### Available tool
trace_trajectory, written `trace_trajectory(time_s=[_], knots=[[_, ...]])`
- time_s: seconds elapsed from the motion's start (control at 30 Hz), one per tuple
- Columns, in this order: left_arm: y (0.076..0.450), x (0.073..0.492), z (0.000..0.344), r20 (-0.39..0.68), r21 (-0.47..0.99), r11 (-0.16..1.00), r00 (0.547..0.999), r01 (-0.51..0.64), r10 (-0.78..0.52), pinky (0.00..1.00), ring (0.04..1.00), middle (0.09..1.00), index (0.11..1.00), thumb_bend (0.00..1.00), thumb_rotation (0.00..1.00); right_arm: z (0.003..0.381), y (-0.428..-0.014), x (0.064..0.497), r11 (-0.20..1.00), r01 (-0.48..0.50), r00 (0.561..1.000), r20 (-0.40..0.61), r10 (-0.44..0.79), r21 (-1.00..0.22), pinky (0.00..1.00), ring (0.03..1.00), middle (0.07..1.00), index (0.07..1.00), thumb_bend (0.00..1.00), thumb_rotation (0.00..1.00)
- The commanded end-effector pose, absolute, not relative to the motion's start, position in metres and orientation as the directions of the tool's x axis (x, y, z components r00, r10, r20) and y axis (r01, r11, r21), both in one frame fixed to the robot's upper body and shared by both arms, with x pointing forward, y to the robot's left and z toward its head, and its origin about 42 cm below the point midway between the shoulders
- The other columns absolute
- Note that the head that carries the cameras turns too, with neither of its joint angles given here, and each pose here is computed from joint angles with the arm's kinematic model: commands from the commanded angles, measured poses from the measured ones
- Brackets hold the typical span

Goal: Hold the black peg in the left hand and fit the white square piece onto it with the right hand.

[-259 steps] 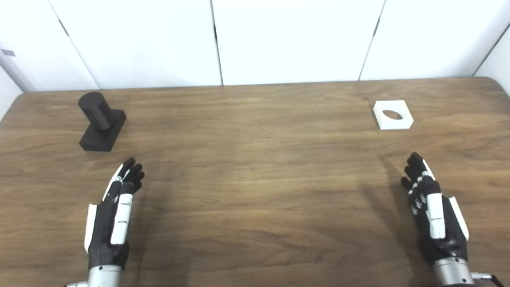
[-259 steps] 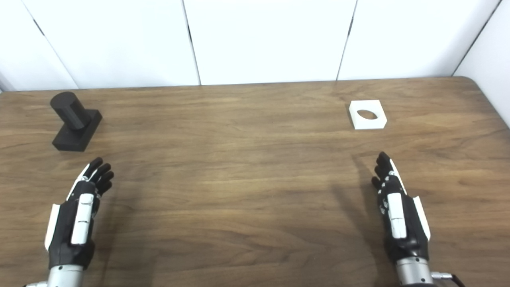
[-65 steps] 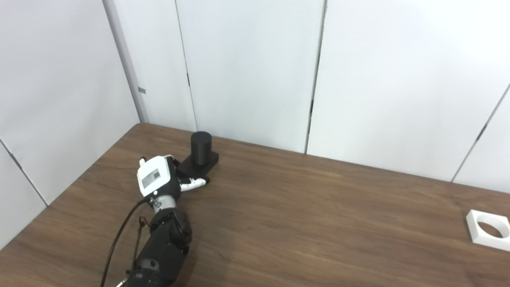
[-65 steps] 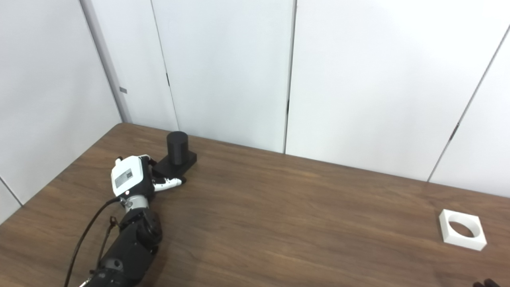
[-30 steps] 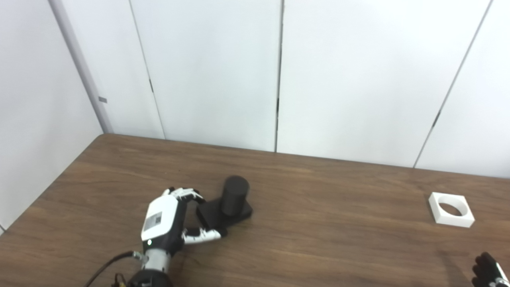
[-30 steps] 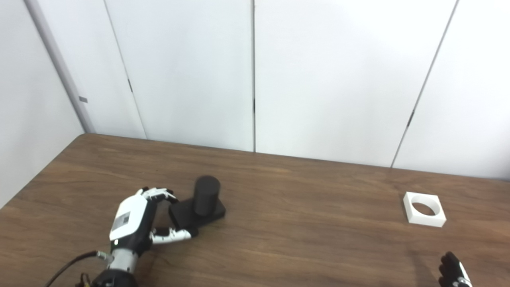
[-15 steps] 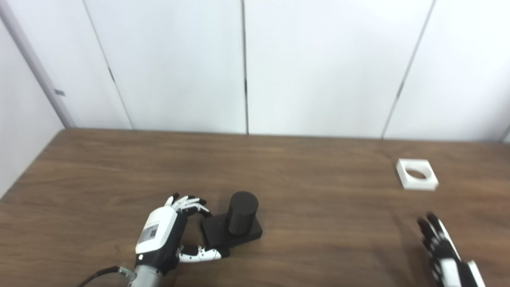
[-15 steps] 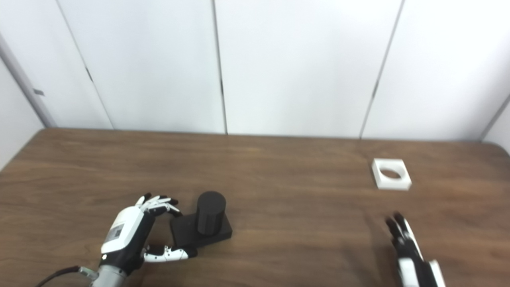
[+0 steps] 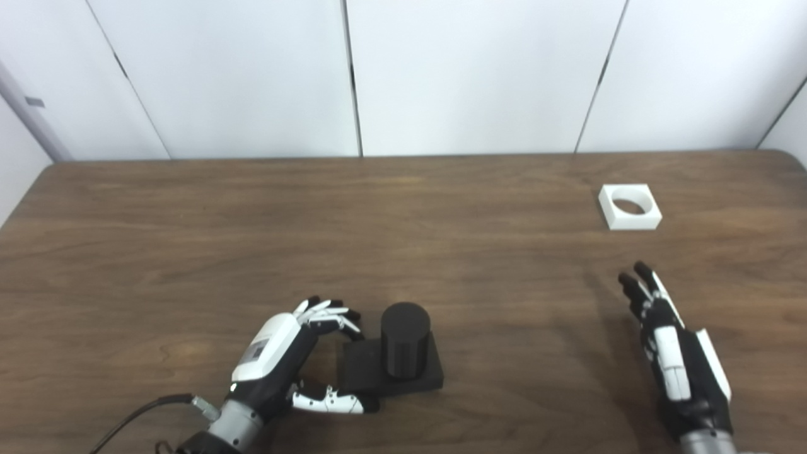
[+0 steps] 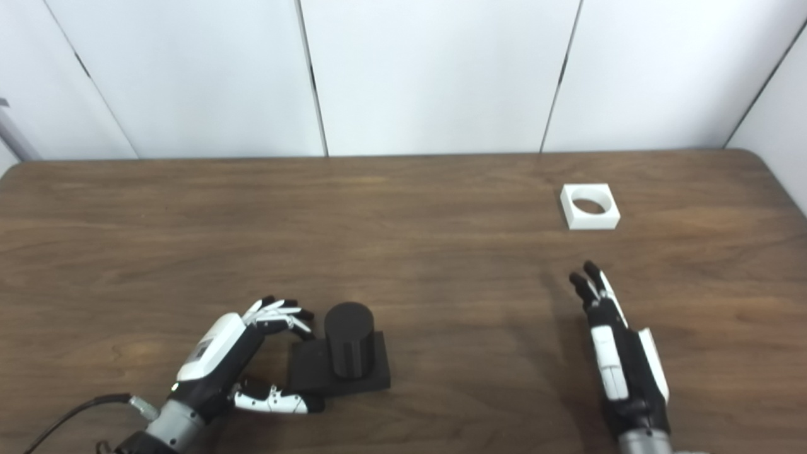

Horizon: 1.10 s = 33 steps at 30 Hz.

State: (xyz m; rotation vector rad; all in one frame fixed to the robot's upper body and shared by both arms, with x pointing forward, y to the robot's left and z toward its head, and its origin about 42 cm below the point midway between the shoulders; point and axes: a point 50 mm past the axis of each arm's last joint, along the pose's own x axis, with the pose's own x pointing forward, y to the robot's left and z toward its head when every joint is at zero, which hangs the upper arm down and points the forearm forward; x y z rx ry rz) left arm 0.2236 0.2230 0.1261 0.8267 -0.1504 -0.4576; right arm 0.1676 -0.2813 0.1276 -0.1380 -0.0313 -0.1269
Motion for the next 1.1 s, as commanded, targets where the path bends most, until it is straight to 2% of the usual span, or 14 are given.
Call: trace_trajectory(time_s=[0.0, 0.3, 0.6, 0.9, 1.0, 1.07], knots=[[0.215, 0.221, 0.130, -0.010, 0.735, 0.584, 0.868, 0.343, -0.497, 1.00, 0.903, 0.810, 0.484, 0.52, 0.05, 0.139, -0.270, 0.171, 0.985, 0.144, 0.987, 0.086, -0.137, -0.090, 1.00, 0.966, 0.921, 0.955, 0.59, 1.00], [0.204, 0.215, 0.120, -0.049, 0.790, 0.513, 0.868, 0.336, -0.493, 1.00, 0.898, 0.805, 0.484, 0.52, 0.05, 0.142, -0.273, 0.173, 0.986, 0.135, 0.988, 0.090, -0.126, -0.097, 1.00, 0.958, 0.925, 0.961, 0.62, 1.00], [0.203, 0.215, 0.117, -0.038, 0.893, 0.381, 0.882, 0.241, -0.469, 1.00, 0.910, 0.802, 0.485, 0.52, 0.05, 0.142, -0.275, 0.173, 0.988, 0.124, 0.990, 0.074, -0.117, -0.088, 1.00, 0.972, 0.933, 0.969, 0.64, 1.00], [0.204, 0.216, 0.117, -0.037, 0.892, 0.381, 0.879, 0.243, -0.475, 1.00, 0.912, 0.803, 0.485, 0.52, 0.05, 0.147, -0.277, 0.175, 0.988, 0.119, 0.990, 0.092, -0.110, -0.101, 1.00, 0.969, 0.927, 0.954, 0.64, 1.00], [0.206, 0.217, 0.116, -0.032, 0.889, 0.387, 0.878, 0.244, -0.478, 1.00, 0.908, 0.801, 0.485, 0.52, 0.05, 0.157, -0.282, 0.182, 0.983, 0.101, 0.989, 0.118, -0.083, -0.156, 1.00, 0.951, 0.935, 0.951, 0.59, 0.99], [0.207, 0.217, 0.115, -0.032, 0.888, 0.389, 0.878, 0.244, -0.477, 1.00, 0.905, 0.798, 0.485, 0.52, 0.05, 0.166, -0.287, 0.191, 0.979, 0.084, 0.990, 0.127, -0.061, -0.187, 1.00, 0.962, 0.943, 0.951, 0.58, 0.95]])
